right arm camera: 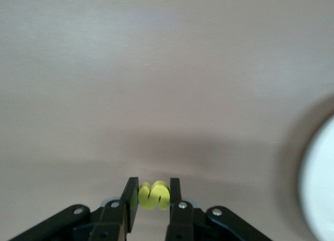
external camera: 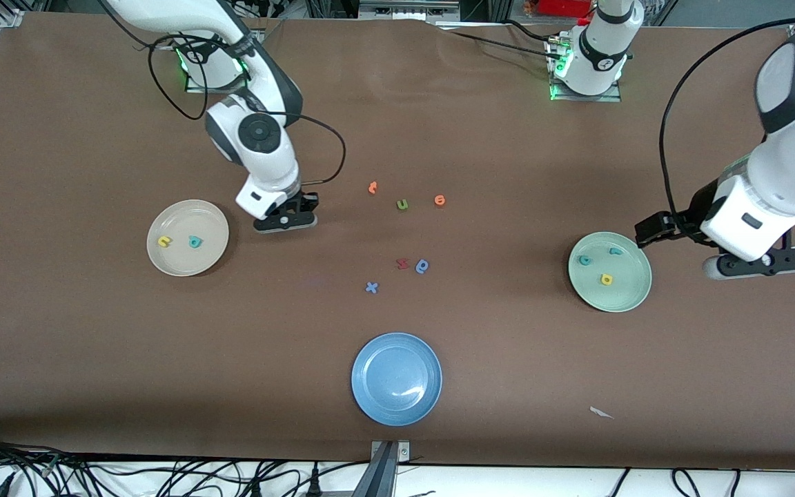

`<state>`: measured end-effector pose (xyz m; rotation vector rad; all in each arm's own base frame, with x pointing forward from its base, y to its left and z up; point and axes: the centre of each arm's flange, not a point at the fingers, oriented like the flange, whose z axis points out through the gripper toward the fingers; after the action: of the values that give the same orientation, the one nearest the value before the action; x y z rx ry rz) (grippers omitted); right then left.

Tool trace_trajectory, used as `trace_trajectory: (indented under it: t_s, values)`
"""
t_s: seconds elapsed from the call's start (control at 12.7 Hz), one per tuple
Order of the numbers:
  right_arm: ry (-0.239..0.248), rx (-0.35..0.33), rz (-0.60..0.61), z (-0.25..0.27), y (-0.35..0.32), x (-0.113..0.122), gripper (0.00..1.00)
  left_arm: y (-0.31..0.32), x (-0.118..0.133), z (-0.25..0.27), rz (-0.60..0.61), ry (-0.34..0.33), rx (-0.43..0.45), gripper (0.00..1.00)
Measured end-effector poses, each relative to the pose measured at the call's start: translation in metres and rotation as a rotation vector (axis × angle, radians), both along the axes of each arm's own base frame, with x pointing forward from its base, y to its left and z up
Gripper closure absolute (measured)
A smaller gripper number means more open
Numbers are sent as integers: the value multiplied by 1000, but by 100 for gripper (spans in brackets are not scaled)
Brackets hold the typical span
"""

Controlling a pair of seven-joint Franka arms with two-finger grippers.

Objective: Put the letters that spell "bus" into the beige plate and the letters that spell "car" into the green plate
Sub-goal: 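Drop the yellow s on the cream plate while the left gripper withdraws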

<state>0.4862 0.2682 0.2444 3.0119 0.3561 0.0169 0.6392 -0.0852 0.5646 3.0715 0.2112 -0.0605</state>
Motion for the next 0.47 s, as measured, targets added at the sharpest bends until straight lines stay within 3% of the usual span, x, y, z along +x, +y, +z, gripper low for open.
trace_trajectory:
  t_s: [0.47]
  values:
    - [107,-64,211,27,-152,42,72,-3,-2,10,33,-7,-15,0]
